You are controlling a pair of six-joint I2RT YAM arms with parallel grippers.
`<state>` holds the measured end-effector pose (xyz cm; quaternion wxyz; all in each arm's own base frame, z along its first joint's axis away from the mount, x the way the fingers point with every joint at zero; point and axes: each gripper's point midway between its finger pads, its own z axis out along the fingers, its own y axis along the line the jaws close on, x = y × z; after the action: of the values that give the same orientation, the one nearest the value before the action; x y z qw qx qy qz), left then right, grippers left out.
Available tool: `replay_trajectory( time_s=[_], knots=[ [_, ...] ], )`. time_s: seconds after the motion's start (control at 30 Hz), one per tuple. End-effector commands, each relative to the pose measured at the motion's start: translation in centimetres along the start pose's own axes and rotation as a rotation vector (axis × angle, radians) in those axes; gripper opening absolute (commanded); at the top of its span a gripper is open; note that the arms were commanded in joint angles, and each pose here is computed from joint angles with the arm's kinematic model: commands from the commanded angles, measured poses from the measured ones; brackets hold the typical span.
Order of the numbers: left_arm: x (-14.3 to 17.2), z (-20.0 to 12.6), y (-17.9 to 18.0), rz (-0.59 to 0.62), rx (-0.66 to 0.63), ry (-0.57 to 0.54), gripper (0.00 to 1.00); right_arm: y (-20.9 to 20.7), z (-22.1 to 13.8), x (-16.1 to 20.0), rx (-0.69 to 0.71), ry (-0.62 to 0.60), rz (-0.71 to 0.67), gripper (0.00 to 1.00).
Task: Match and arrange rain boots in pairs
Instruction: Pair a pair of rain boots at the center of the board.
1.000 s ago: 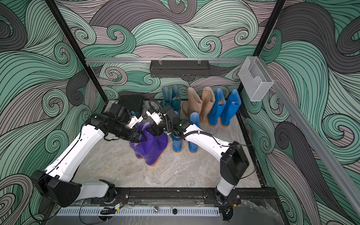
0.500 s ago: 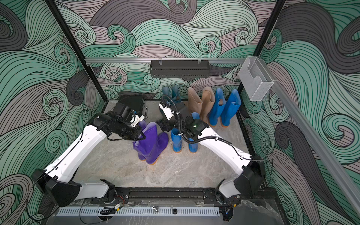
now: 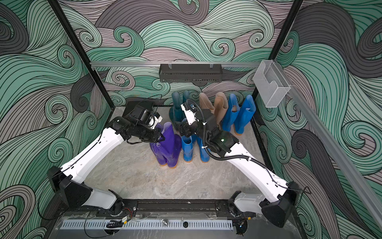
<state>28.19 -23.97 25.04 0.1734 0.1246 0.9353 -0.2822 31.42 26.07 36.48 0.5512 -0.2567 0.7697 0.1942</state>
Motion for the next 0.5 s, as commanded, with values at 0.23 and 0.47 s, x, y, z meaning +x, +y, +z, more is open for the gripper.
replay_trajectory(
  time_s=[0.23, 0.47],
  knots=[
    [-3.0, -0.2, -3.2, 0.144, 0.045, -0.069, 0.11, -5.9, -1.6, 2.6, 0.166, 0.055, 0.139, 0.82],
    [-3.6, -3.6, -0.9, 0.229, -0.133, -0.157, 0.69, -6.9, -2.1, 3.1, 0.190, 0.056, 0.151, 0.83]
  ],
)
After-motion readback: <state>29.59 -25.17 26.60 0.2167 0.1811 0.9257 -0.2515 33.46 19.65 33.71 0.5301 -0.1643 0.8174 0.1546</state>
